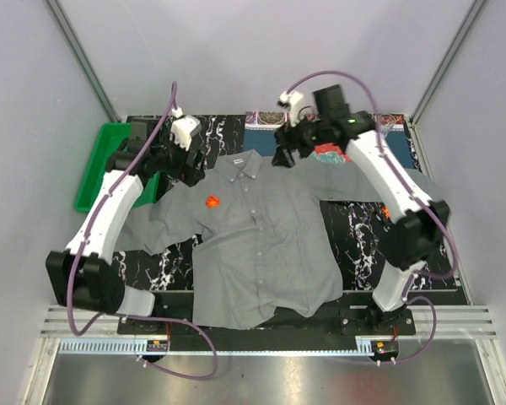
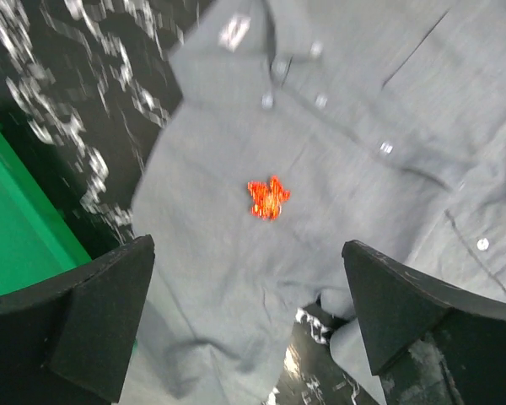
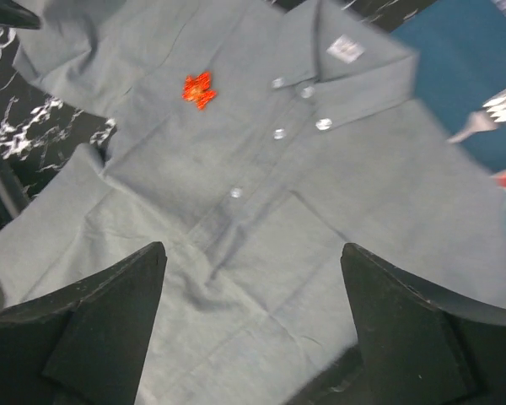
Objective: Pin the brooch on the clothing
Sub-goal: Adjust the clothes at the center of the board, then pick up the brooch from the brooch box.
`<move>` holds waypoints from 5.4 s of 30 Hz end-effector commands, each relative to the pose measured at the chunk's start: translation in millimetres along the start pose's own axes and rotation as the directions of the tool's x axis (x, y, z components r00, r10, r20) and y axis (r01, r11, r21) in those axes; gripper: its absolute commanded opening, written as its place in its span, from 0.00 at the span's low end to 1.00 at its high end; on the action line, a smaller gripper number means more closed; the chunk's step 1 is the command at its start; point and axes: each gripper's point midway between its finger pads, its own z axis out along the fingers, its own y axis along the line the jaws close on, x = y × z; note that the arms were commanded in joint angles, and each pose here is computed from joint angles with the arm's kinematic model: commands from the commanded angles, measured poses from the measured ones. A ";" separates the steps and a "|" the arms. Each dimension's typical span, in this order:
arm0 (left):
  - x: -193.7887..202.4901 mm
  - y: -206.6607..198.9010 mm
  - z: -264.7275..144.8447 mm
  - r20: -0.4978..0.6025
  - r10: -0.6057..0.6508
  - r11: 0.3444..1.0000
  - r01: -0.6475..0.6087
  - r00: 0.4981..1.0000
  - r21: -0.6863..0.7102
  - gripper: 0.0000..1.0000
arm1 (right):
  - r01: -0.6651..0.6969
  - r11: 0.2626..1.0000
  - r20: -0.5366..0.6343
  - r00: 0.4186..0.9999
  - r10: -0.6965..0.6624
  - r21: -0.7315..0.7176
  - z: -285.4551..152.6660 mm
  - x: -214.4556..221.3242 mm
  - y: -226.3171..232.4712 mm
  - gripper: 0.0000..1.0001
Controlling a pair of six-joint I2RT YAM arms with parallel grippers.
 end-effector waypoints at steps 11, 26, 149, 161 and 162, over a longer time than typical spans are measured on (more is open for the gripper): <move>-105.8 -26.0 -82.0 0.299 0.096 0.994 -0.106 0.949 0.019 0.99 | -0.022 0.886 -0.017 0.999 0.034 0.462 -208.1 68.4 -41.8 0.94; -52.5 -126.1 -41.0 0.178 0.158 0.920 -0.210 0.971 0.330 0.97 | 0.232 0.858 -0.553 0.830 0.071 0.458 -216.5 244.8 -44.1 0.80; -75.1 -149.8 -1.0 0.181 -0.205 0.725 0.025 0.962 0.689 0.96 | 0.808 0.332 -0.375 0.149 -0.915 -0.487 -142.0 268.2 -188.3 0.43; -78.3 -129.1 -46.1 0.236 -0.493 0.634 0.160 0.838 0.756 0.96 | 0.921 0.388 -0.102 0.388 -0.916 0.019 -103.9 35.5 -87.0 0.45; -86.7 -131.6 -60.4 0.308 -0.481 0.657 0.104 0.821 0.747 0.96 | 0.879 0.470 -0.059 0.475 -0.878 0.074 -104.0 17.0 -75.0 0.45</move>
